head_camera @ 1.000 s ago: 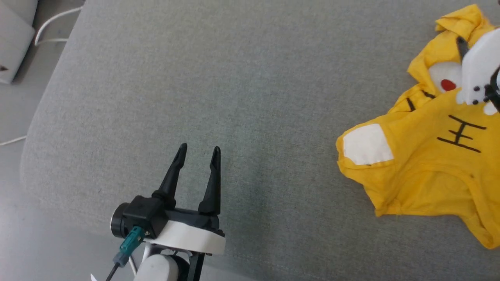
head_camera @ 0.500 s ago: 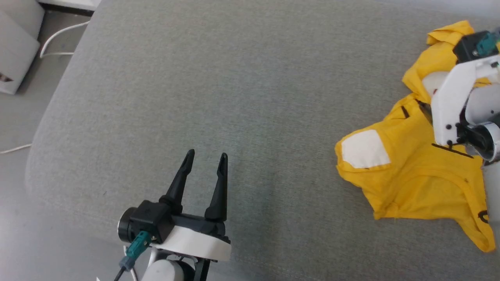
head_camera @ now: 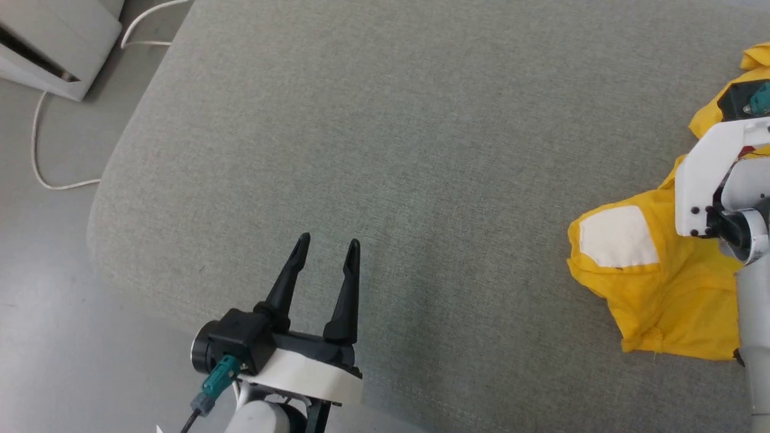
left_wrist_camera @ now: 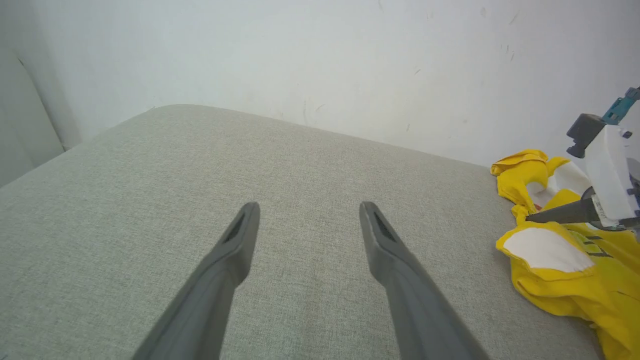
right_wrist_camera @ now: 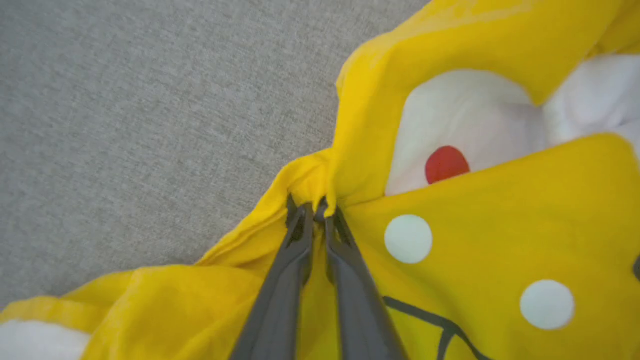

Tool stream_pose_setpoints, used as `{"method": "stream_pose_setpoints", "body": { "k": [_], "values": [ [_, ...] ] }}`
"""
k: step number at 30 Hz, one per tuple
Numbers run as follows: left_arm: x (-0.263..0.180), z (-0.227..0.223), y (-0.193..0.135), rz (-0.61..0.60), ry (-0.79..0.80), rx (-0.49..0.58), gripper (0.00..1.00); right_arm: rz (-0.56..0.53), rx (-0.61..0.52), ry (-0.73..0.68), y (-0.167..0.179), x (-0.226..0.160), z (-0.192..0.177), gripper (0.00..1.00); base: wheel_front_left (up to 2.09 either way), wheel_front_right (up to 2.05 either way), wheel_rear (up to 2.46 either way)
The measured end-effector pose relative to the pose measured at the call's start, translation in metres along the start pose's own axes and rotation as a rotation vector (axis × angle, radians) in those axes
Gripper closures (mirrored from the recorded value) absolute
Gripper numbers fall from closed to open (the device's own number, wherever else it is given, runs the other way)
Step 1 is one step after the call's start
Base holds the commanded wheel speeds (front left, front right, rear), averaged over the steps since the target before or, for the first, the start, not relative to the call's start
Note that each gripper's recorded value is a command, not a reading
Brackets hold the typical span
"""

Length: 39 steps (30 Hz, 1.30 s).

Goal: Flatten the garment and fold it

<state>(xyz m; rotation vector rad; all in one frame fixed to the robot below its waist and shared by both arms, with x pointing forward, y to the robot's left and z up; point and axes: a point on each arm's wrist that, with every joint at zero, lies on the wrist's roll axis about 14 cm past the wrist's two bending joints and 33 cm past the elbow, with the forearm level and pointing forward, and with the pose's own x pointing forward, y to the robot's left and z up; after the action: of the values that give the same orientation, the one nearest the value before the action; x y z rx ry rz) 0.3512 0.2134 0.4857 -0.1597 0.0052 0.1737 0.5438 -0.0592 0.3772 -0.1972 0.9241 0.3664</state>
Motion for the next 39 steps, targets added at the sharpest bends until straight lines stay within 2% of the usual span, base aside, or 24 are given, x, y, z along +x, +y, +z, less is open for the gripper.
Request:
{"method": "stream_pose_setpoints", "body": {
  "k": [5, 13, 16, 19, 20, 21, 22, 23, 26, 30, 35, 39],
  "values": [
    [-0.003, 0.004, 0.002, 0.004, -0.013, -0.004, 0.0, 0.035, -0.045, -0.098, 0.019, -0.008, 0.02, 1.0, 0.0, 0.0, 0.0],
    [-0.004, 0.015, -0.003, -0.013, -0.047, -0.013, 0.0, 0.198, -0.101, -0.39, 0.086, -0.048, 0.104, 1.0, 0.0, 0.0, 0.0],
    [-0.005, 0.013, 0.0, -0.004, -0.041, -0.01, 0.0, 0.279, -0.111, -0.413, 0.119, -0.046, 0.109, 1.0, 0.0, 0.0, 0.0],
    [-0.007, 0.011, 0.002, 0.006, -0.033, -0.011, 0.0, 0.319, -0.11, -0.385, 0.138, -0.033, 0.097, 1.0, 0.0, 0.0, 0.0],
    [-0.007, 0.01, 0.002, 0.008, -0.03, -0.013, 0.0, 0.322, -0.103, -0.364, 0.139, -0.026, 0.09, 0.87, 0.0, 0.0, 0.0],
    [-0.008, 0.01, 0.002, 0.01, -0.028, -0.014, 0.0, 0.318, -0.1, -0.349, 0.14, -0.021, 0.085, 0.61, 0.0, 0.0, 0.0],
    [-0.009, 0.009, 0.003, 0.011, -0.026, -0.013, 0.0, 0.31, -0.1, -0.335, 0.138, -0.015, 0.08, 0.04, 0.0, 0.0, 0.0],
    [-0.009, 0.009, 0.003, 0.012, -0.024, -0.013, 0.0, 0.3, -0.097, -0.322, 0.136, -0.01, 0.076, 0.0, 0.0, 0.0, 0.0],
    [-0.01, 0.009, 0.004, 0.023, -0.025, -0.017, 0.0, 0.284, -0.09, -0.31, 0.133, -0.004, 0.069, 0.0, 0.0, 0.0, 0.0],
    [-0.008, 0.011, 0.003, 0.016, -0.032, -0.019, 0.0, 0.291, -0.08, -0.358, 0.134, -0.013, 0.082, 0.0, 0.0, 0.0, 0.0],
    [-0.003, 0.014, -0.003, -0.007, -0.045, -0.017, 0.0, 0.313, -0.017, -0.496, 0.124, -0.043, 0.112, 0.0, 0.0, 0.0, 0.0],
    [-0.001, 0.015, -0.007, -0.026, -0.055, -0.008, 0.0, 0.263, 0.035, -0.67, 0.086, -0.08, 0.139, 0.0, 0.0, 0.0, 0.0]
  ]
}}
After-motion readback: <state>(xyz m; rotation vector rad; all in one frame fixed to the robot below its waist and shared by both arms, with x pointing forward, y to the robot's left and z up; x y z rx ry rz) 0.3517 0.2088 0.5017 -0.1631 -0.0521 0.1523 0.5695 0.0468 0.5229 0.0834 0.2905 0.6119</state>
